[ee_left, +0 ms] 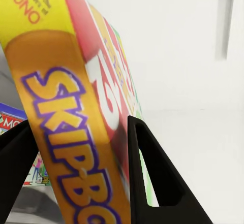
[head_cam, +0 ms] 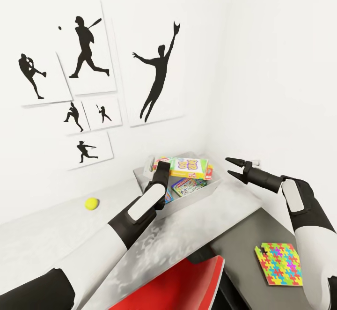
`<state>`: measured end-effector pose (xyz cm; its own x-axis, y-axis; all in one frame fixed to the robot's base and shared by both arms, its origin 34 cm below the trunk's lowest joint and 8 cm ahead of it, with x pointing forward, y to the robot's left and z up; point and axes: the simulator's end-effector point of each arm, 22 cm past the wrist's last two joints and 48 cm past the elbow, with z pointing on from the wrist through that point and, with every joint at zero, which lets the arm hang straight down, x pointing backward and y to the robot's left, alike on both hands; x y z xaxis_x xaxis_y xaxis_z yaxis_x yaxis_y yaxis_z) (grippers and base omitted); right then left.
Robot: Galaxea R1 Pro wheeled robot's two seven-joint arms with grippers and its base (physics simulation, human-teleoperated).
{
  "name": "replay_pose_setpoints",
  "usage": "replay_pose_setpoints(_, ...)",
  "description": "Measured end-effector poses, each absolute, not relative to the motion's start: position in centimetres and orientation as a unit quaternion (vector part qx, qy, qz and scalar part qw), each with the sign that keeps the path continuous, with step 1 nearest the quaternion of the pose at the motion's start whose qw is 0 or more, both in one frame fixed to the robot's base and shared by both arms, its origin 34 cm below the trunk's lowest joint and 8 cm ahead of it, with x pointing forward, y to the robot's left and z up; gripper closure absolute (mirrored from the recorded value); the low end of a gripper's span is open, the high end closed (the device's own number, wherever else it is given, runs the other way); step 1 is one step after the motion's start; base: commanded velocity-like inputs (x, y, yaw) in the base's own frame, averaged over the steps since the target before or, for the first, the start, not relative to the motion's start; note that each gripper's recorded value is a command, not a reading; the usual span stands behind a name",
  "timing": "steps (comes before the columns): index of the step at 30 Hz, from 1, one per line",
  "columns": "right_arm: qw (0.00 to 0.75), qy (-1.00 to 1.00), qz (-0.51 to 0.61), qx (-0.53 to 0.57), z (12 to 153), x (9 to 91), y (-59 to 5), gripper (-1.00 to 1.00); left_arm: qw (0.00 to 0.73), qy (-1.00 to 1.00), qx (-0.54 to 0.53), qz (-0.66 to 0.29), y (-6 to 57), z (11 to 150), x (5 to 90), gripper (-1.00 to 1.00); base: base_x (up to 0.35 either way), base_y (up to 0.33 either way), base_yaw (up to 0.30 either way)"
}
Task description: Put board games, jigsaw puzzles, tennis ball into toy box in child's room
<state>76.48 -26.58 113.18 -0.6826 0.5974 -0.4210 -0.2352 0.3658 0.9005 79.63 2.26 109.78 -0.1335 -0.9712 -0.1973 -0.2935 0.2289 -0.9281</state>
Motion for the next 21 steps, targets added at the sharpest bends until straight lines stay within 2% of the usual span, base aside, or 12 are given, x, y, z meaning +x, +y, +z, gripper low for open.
replay_pose_setpoints(21,0.373,0.737,0.548,0.128,112.3,76.65,-26.63,-1.0,0.438,0.647,-0.489,-0.387,2.04,109.57,79.76,1.0,0.0,0.0,0.0)
